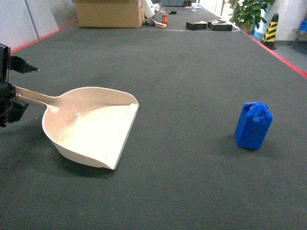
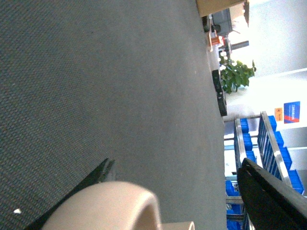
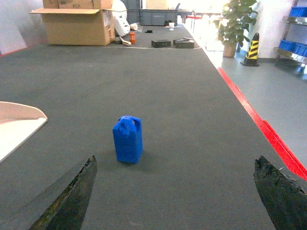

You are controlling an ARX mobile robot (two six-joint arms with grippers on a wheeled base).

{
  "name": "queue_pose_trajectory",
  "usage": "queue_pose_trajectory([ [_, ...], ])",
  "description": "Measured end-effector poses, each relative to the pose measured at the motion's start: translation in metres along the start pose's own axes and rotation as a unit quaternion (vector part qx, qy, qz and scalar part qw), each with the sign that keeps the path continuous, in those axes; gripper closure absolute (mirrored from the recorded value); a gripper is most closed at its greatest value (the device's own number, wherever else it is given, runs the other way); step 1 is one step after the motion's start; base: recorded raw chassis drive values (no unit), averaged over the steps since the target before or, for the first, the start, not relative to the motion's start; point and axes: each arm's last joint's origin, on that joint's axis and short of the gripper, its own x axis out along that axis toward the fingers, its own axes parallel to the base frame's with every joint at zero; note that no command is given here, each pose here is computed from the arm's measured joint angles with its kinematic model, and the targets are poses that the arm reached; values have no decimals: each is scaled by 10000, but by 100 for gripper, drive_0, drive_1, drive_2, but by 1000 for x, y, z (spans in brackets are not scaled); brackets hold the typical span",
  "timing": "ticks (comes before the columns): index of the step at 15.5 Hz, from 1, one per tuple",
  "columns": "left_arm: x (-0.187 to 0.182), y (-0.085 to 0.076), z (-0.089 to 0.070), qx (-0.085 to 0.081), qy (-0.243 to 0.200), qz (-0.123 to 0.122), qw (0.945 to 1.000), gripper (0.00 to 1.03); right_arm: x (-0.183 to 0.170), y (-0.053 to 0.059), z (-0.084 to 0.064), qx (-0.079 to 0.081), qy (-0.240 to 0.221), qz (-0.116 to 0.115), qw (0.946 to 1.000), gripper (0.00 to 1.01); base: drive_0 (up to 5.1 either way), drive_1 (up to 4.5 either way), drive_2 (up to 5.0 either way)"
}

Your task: Place part in tray to right shelf

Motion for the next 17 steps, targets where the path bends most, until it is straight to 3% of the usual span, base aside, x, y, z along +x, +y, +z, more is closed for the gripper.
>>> queue_pose_trajectory([
  [3, 3, 4, 0, -133, 1, 101, 9999, 50, 0, 0, 0, 0, 2, 0, 10000, 3, 0, 0, 0],
  [6, 4, 14, -4, -278, 41, 166, 9995, 80, 0, 0, 0, 0, 2, 0, 10000, 3, 0, 0, 0],
  [7, 2, 13, -3, -303, 9, 80, 9995, 86, 0, 0, 0, 0, 2, 0, 10000, 3, 0, 0, 0],
  [10, -7, 8, -3, -387, -29, 40, 9992, 88, 0, 0, 0, 0, 2, 0, 10000, 3, 0, 0, 0],
  [11, -29, -13, -2, -334, -75, -334, 9989, 90, 0, 0, 0, 0, 0, 0, 10000, 3, 0, 0, 0],
  [12, -42, -41, -1, -252, -149, -969, 9949, 90, 0, 0, 0, 0, 2, 0, 10000, 3, 0, 0, 0],
  [14, -52, -59, -11, -338, -60, -1438, 9890, 91, 0, 0, 0, 0, 0, 0, 10000, 3, 0, 0, 0],
  [16, -62, -70, -32, -503, 220, -1724, 9835, 91, 0, 0, 0, 0, 0, 0, 10000, 3, 0, 0, 0],
  [17, -67, -75, -46, -637, 396, -1939, 9782, 91, 0, 0, 0, 0, 2, 0, 10000, 3, 0, 0, 0],
])
